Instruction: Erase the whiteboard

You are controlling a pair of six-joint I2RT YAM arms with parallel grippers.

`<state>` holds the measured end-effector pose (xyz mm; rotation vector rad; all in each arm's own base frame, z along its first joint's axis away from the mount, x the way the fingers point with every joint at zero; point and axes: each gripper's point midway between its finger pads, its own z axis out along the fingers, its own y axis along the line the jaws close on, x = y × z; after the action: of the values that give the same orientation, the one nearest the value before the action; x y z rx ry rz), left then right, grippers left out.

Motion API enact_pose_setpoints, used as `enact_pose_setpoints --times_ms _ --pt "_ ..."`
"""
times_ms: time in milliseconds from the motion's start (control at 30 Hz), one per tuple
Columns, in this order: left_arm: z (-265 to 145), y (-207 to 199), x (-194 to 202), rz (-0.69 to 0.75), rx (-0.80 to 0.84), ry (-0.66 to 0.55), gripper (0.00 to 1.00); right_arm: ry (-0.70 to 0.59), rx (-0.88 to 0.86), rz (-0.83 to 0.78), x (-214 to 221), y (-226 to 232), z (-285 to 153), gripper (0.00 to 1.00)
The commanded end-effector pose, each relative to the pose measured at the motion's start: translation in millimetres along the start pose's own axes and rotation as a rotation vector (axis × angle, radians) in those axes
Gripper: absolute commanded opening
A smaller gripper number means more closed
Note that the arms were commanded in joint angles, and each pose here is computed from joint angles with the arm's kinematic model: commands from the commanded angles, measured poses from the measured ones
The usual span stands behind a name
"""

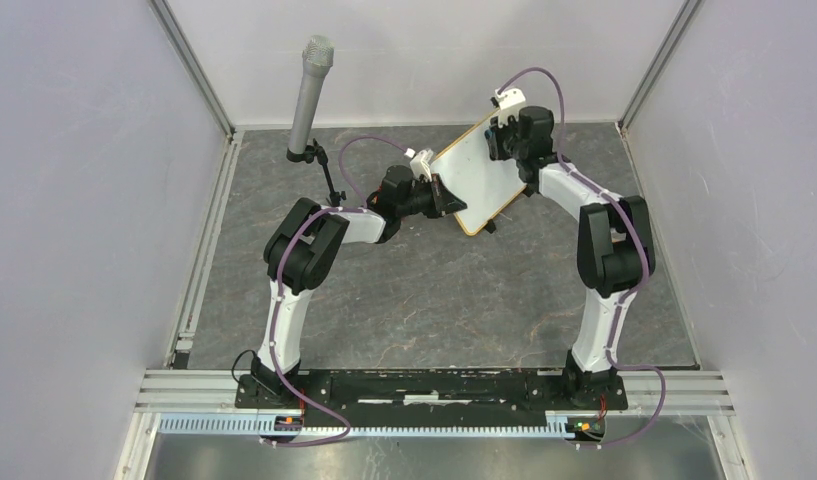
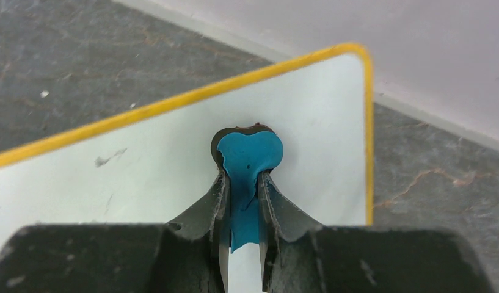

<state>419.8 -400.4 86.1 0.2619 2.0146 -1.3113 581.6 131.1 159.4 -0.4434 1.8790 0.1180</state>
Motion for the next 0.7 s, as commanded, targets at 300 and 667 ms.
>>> enact_pose_setpoints --times_ms 300,667 --pt "-5.6 -2.0 24.7 0.036 0.012 0.102 0.09 -0.034 0.41 0.4 56.5 -76.5 -123.9 0.08" --pt "-17.8 -17.7 10.2 0.074 0.04 0.035 0.54 0.006 0.461 0.389 69.9 -83.2 -140.8 0.09"
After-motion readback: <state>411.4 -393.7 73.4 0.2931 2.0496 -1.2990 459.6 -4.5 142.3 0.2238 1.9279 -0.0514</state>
